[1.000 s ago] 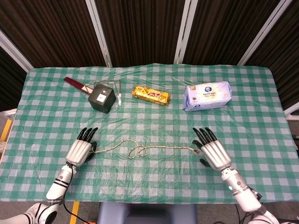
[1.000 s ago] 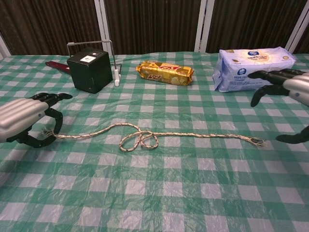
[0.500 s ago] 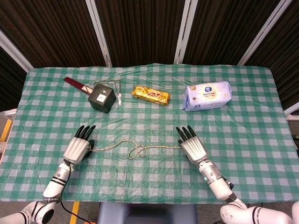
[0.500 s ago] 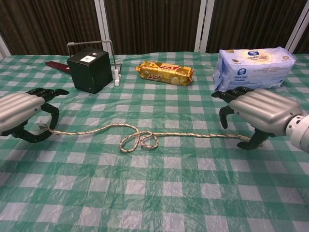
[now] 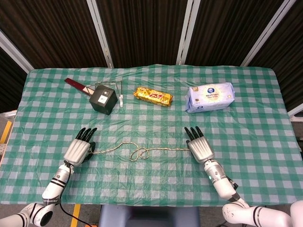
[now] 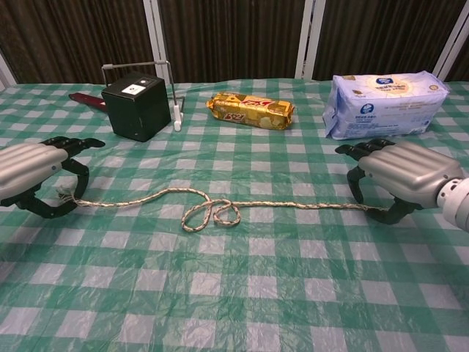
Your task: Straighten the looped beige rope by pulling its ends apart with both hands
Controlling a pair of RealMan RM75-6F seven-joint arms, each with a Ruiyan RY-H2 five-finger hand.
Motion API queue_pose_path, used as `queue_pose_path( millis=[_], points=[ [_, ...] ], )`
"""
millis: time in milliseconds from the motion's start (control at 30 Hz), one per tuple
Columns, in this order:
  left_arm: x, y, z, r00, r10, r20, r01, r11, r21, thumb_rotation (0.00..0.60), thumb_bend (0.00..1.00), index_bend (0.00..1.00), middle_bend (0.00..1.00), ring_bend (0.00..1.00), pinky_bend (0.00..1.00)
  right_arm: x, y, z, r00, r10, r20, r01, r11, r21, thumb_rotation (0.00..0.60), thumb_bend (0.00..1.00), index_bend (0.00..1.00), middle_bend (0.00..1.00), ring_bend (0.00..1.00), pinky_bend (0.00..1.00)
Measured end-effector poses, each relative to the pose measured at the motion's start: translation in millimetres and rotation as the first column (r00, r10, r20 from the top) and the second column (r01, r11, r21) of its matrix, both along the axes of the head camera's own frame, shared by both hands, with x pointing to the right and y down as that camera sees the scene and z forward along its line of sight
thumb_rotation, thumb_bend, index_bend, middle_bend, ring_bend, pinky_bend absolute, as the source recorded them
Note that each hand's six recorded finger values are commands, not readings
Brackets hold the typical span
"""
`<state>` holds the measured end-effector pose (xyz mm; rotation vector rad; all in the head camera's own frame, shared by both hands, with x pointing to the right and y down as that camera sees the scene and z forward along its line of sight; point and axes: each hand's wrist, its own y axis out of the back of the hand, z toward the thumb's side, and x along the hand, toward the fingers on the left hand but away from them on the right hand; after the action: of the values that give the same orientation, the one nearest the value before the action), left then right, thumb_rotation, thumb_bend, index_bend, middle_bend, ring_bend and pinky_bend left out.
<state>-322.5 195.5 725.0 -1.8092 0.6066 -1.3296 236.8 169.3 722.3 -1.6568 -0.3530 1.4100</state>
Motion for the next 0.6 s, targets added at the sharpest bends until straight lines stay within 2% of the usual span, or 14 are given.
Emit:
queue_pose_path(
  millis=[300, 600],
  points=[
    [-0.8, 0.0, 0.4, 1.000, 0.003, 0.010, -0.003, 1.000, -0.003, 0.600, 0.41, 0.62, 0.00, 0.00, 0.00, 9.9, -0.1, 5.0, 0.999, 0.027, -0.017, -0.027, 0.999, -0.031, 0.600, 0.45, 0.62, 0.00, 0.00, 0.00],
    [-0.2, 1.2, 0.8, 1.000, 0.006, 0.013, -0.006, 1.000, -0.003, 0.600, 0.41, 0.63, 0.00, 0.00, 0.00, 11.8, 0.2, 4.7, 0.999, 0.023, -0.029, -0.024, 0.999, -0.036, 0.600, 0.45, 0.72, 0.01, 0.00, 0.00]
  ],
)
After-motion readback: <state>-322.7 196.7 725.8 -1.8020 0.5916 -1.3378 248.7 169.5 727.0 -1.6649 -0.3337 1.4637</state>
